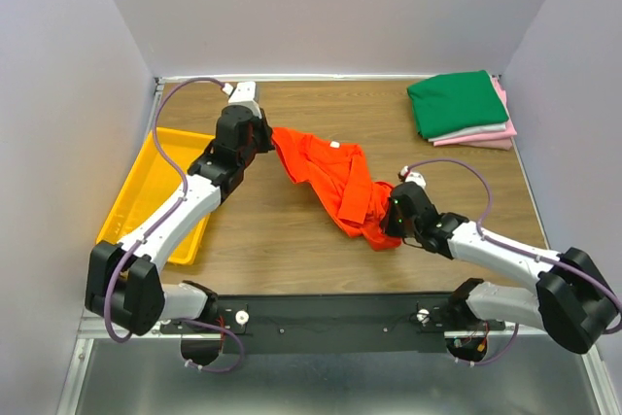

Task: Fold and stack the t-shirts
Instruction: Flatten the tshirt out

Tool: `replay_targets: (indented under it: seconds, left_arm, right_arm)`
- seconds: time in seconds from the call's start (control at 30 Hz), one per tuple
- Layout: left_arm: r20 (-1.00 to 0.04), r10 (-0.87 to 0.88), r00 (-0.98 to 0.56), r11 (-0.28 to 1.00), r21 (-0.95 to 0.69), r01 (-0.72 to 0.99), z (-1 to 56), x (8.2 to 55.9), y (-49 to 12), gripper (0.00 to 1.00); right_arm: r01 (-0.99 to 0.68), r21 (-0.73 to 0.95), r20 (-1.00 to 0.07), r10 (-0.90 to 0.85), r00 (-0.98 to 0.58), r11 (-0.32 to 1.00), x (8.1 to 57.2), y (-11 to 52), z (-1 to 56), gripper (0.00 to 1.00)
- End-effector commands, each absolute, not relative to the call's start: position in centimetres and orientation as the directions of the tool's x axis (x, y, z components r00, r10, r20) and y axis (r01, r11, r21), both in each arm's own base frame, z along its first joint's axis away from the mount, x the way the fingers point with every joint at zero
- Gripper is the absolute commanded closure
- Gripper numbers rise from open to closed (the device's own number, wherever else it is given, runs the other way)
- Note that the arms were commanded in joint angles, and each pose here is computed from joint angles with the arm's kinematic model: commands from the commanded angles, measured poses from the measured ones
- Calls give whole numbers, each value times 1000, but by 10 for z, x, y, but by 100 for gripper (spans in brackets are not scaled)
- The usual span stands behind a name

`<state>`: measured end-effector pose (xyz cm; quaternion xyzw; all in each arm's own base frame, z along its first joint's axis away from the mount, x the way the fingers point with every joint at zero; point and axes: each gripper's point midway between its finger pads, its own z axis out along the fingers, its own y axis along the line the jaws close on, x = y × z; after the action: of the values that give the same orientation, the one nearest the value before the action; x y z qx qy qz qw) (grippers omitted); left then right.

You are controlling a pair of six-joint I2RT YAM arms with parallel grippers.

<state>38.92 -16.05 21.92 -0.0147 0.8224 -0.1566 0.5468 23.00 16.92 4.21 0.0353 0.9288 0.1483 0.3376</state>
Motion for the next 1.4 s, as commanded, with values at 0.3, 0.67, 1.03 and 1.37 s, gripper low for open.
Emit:
replay_targets:
  seconds: [0.3,0.67,1.03,1.37]
  left_arm:
    - [-923,-60,-380,961,-157,229,289,390,-157,100]
    - [-975,-116,-189,975,-149,168,327,373,-113,100]
    - [-960,-138,-244,956,-193,222,301,375,-119,100]
    - [-959,-138,-247,961,-190,201,290,372,-114,100]
  right_arm:
    - [-154,280,-832,159,-532,948,274,174,190,99]
    - [-41,287,-946,276,-171,957,274,113,365,100]
    - [106,85,-994,91,-61,991,371,131,422,99]
    - [154,22,-927,78,-366,988,506,122,269,22]
